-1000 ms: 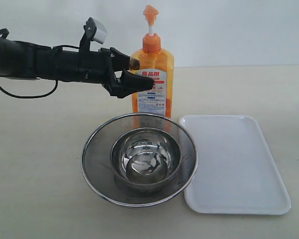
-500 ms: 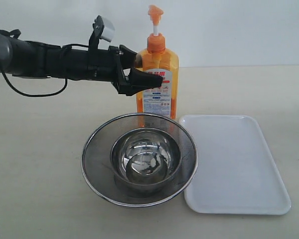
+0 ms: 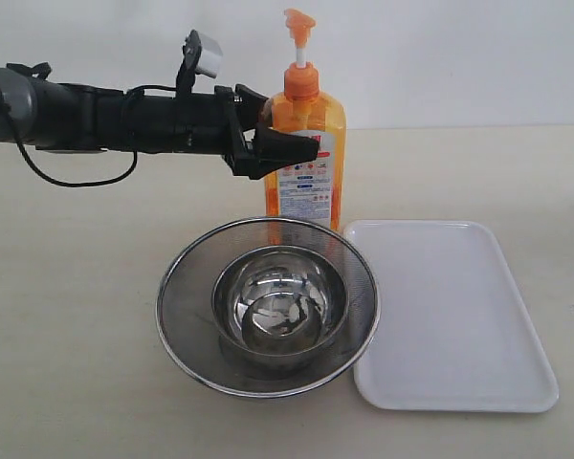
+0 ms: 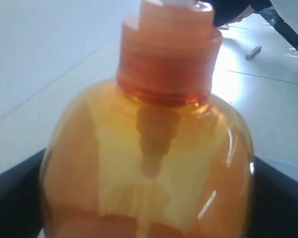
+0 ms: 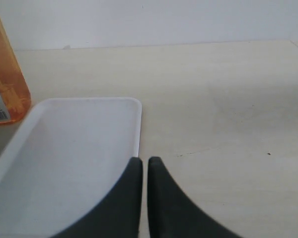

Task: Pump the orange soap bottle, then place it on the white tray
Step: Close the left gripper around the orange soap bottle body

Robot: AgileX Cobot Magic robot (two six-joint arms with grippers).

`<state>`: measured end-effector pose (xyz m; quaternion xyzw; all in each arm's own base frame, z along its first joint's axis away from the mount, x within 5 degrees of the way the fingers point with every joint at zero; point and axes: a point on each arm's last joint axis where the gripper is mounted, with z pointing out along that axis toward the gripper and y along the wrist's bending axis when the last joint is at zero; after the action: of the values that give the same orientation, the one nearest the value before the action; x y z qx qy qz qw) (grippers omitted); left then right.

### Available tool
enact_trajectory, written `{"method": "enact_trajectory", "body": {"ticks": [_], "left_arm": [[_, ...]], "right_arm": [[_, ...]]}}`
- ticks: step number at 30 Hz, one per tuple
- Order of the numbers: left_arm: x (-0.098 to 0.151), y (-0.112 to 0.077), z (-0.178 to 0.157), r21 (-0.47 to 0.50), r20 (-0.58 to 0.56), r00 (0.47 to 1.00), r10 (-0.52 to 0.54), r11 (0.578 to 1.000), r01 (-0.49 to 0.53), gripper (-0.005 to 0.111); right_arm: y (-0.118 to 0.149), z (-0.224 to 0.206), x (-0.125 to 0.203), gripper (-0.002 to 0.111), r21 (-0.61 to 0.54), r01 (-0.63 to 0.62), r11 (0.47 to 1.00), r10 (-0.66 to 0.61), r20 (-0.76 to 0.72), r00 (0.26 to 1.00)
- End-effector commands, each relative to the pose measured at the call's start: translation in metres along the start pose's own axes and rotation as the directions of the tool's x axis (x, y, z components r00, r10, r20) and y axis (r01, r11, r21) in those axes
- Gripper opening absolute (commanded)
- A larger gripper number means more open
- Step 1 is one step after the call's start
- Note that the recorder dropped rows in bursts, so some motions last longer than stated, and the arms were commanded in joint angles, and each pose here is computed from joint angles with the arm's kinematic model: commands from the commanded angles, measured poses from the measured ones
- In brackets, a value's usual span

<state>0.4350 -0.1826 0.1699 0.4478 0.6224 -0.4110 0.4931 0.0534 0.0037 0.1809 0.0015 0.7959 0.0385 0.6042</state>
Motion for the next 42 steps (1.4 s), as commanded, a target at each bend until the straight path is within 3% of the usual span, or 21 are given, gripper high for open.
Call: {"method": "enact_trajectory", "body": {"ticks": [1, 10, 21, 24, 29, 37, 42], "left_arm": [[-0.003, -0.001, 0.002, 0.005, 0.023, 1.0, -0.001, 1.0, 0.001, 0.081], [0.013, 0.005, 0.008, 0.005, 0.015, 1.0, -0.027, 1.0, 0.027, 0.081], [0.014, 0.005, 0.01, 0.046, 0.04, 0.999, -0.03, 0.999, 0.028, 0.079], [0.015, 0.005, 0.01, 0.038, 0.035, 0.999, -0.029, 0.999, 0.028, 0.058], [0.02, 0.014, 0.009, -0.054, -0.021, 0.999, -0.03, 0.998, 0.029, 0.005], [0.02, 0.017, 0.007, -0.081, -0.033, 0.999, -0.028, 0.996, 0.025, 0.005], [-0.004, 0.015, 0.0, -0.091, -0.009, 1.0, 0.016, 0.996, -0.017, 0.005]], "right_arm": [[0.0, 0.0, -0.002, 0.001, 0.005, 0.003, 1.0, -0.003, 0.017, 1.0], [0.0, 0.0, -0.002, 0.001, 0.005, 0.003, 1.0, -0.003, 0.017, 1.0], [0.0, 0.0, -0.002, 0.001, 0.005, 0.003, 1.0, -0.003, 0.017, 1.0], [0.0, 0.0, -0.002, 0.001, 0.005, 0.003, 1.0, -0.003, 0.017, 1.0], [0.0, 0.0, -0.002, 0.001, 0.005, 0.003, 1.0, -0.003, 0.017, 1.0], [0.0, 0.0, -0.002, 0.001, 0.005, 0.003, 1.0, -0.003, 0.017, 1.0], [0.0, 0.0, -0.002, 0.001, 0.005, 0.003, 1.0, -0.003, 0.017, 1.0]]}}
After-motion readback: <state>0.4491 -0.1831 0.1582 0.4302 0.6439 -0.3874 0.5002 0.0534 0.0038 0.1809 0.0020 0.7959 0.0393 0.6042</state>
